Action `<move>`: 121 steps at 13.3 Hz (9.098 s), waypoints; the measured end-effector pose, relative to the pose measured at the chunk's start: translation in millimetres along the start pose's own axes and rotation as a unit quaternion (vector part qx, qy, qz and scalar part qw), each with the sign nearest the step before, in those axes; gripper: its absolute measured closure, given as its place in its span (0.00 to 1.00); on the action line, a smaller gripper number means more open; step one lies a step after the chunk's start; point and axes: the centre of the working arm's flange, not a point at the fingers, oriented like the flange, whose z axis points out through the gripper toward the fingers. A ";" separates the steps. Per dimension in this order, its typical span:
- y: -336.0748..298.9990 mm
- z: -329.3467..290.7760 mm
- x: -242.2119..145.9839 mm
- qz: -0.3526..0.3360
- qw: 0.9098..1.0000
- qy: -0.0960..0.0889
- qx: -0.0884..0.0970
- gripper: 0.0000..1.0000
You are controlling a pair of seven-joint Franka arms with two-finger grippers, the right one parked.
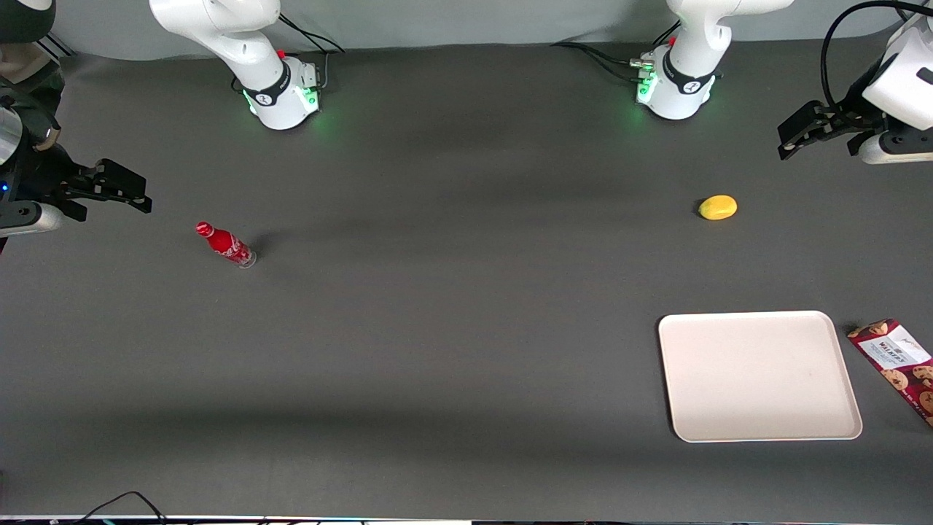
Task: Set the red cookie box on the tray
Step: 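Move the open left gripper toward the red cookie box beside the tray, then lower the left gripper onto the red cookie box and close on it, then lift the red cookie box upright with the left gripper, then carry the box over the white tray and lower it onto the tray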
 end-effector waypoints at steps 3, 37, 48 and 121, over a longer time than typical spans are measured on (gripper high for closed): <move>-1.6 0.1 0.1 0.000 1.000 0.000 0.000 0.00; -262.2 110.8 137.3 -0.197 0.977 0.072 0.032 0.00; -379.0 327.7 221.3 -0.245 0.954 0.175 0.005 0.00; -210.4 410.6 253.9 0.029 0.995 0.084 0.034 0.00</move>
